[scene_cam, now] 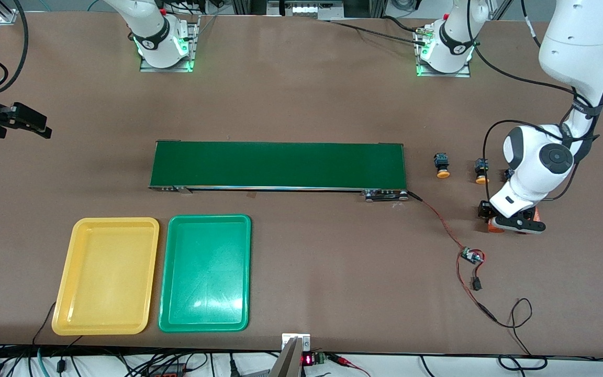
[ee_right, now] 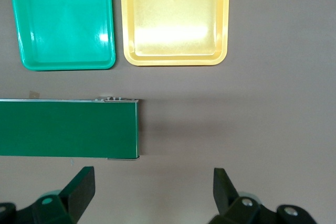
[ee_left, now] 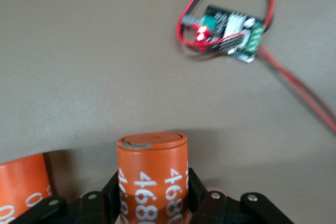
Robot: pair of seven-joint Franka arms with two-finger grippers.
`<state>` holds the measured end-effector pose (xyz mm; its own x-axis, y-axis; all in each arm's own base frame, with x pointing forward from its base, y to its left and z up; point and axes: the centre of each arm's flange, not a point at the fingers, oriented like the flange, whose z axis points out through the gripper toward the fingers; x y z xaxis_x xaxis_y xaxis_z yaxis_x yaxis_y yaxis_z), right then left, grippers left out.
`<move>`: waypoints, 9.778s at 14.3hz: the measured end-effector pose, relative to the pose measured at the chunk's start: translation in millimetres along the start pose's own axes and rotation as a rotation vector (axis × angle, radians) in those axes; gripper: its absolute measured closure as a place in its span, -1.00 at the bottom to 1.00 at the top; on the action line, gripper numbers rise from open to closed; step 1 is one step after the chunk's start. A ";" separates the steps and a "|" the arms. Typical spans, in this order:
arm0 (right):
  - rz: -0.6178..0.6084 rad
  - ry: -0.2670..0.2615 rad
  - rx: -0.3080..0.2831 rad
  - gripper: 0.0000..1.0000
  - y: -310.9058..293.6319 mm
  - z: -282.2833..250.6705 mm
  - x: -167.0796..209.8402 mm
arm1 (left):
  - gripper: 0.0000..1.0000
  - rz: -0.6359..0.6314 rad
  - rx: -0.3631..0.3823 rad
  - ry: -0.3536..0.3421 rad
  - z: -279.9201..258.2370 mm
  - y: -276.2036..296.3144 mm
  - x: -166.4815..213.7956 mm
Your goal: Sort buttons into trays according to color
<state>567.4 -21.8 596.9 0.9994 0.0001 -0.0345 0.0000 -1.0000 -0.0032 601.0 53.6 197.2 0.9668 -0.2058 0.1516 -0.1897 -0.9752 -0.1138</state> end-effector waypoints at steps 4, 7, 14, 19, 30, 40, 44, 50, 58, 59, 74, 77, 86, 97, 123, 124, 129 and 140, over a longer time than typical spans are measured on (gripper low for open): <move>-0.003 0.000 -0.001 -1.00 -1.5 0.0 0.1 | 0.03 0.071 -0.038 -0.038 -48.9 34.4 18.0; -0.003 0.000 -0.001 -1.00 -1.7 0.0 0.1 | 0.03 0.200 -0.078 -0.093 -91.2 82.0 25.4; -0.003 0.000 -0.002 -1.00 -1.8 0.0 0.1 | 0.03 0.574 -0.170 -0.293 -166.7 215.1 27.5; -0.003 0.000 -0.002 -1.00 -1.6 -0.1 0.1 | 0.03 0.981 -0.303 -0.274 -153.2 279.2 16.0; -0.003 0.000 -0.005 -1.00 -1.3 -0.1 0.1 | -0.42 1.285 -0.392 -0.087 -91.9 346.6 -17.0; -0.003 0.004 -0.005 -1.00 -1.3 -0.4 0.5 | -1.00 0.831 -0.269 -0.331 -172.2 261.4 -2.3; -0.003 0.005 -0.005 -1.00 -1.3 -0.4 0.6 | -1.00 0.371 -0.220 -0.376 -163.7 166.0 7.1; -0.003 0.005 -0.005 -1.00 -1.3 -0.5 0.6 | -1.00 0.006 -0.198 -0.532 -157.0 85.4 -0.6; -0.003 0.005 -0.006 -1.00 -1.3 -0.5 0.6 | -1.00 -0.183 -0.189 -0.489 -63.3 113.4 -53.7; -0.003 0.005 -0.006 -1.00 -1.3 -0.5 0.6 | -1.00 -0.184 -0.194 -0.469 -50.5 119.2 -65.9; -0.003 0.005 -0.006 -1.00 -1.3 -0.5 0.6 | 0.18 -0.179 -0.188 -0.482 -51.3 122.6 -76.0; -0.003 0.005 -0.006 -1.00 -1.3 -0.5 0.6 | 0.18 -0.109 -0.168 -0.512 -115.0 140.3 -30.6; -0.003 0.004 -0.006 -1.00 -1.2 0.1 0.8 | 0.18 -0.062 -0.245 -0.482 -110.7 310.0 -19.1; -0.002 0.002 -0.009 -1.00 -0.5 2.0 1.9 | -1.00 -0.196 -0.211 -0.539 -135.3 281.2 14.1; -0.171 -0.084 0.060 -1.00 -277.5 155.6 31.0 | -0.56 -0.046 -0.133 -0.433 9.0 18.6 -108.8; -0.131 -0.078 0.071 -1.00 -307.3 168.6 25.5 | -0.30 -0.045 -0.136 -0.437 10.4 19.2 -110.5; -0.009 -0.011 0.101 -1.00 -423.3 215.4 -11.0 | 0.33 -0.034 -0.129 -0.486 4.7 15.2 -108.2; -0.010 0.042 0.123 -1.00 -533.1 261.9 -52.8 | 0.33 0.137 -0.194 -0.461 -137.3 139.8 -1.1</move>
<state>505.6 512.1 338.7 0.9999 0.0068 0.0080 0.0078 -0.9920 -0.1263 549.9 -93.7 315.9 0.8975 -0.3181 -0.3055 -0.3058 -0.9480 0.0886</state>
